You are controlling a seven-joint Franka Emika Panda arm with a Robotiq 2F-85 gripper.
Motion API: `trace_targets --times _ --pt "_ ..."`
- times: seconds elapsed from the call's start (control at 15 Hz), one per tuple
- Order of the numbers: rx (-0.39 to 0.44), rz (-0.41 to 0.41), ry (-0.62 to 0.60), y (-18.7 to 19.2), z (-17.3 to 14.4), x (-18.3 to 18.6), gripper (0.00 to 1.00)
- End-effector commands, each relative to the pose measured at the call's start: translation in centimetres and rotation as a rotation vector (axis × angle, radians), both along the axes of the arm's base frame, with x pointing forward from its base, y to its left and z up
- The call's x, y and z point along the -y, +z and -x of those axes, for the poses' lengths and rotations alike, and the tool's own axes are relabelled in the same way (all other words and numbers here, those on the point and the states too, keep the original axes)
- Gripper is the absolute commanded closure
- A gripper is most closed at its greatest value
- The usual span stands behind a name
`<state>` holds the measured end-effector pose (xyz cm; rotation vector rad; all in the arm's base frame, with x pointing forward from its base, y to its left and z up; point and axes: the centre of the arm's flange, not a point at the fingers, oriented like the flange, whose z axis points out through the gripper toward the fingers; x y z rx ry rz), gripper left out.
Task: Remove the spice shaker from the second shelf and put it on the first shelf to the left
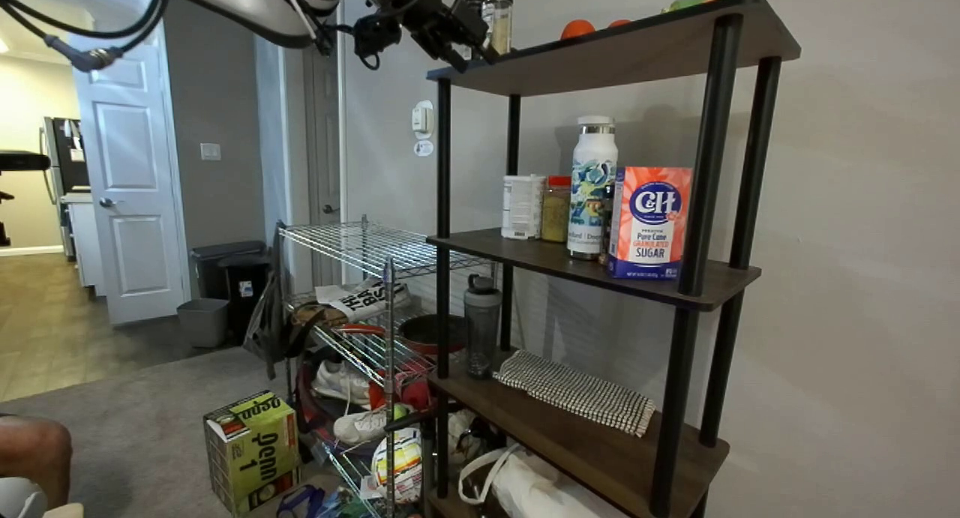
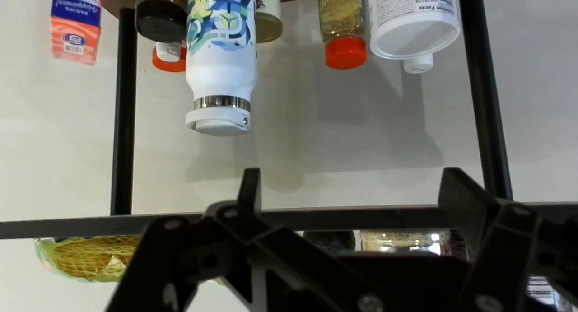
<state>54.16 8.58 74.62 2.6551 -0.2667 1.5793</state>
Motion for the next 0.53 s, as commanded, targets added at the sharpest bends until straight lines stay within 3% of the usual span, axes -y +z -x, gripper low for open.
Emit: trace_targets --times 0.0,0.27,0.33,0.47 --pt "-0.008 -0.022 0.008 -1.0 2.3 1.2 0.00" --pt "-0.026 -0.046 -0.003 -2.0 3.4 1.7 0.00" --pt "-0.028 -0.038 -0.017 -1.2 1.5 1.0 0.00" --pt "-0.034 -0.040 -0.019 -1.5 2.0 1.1 0.00"
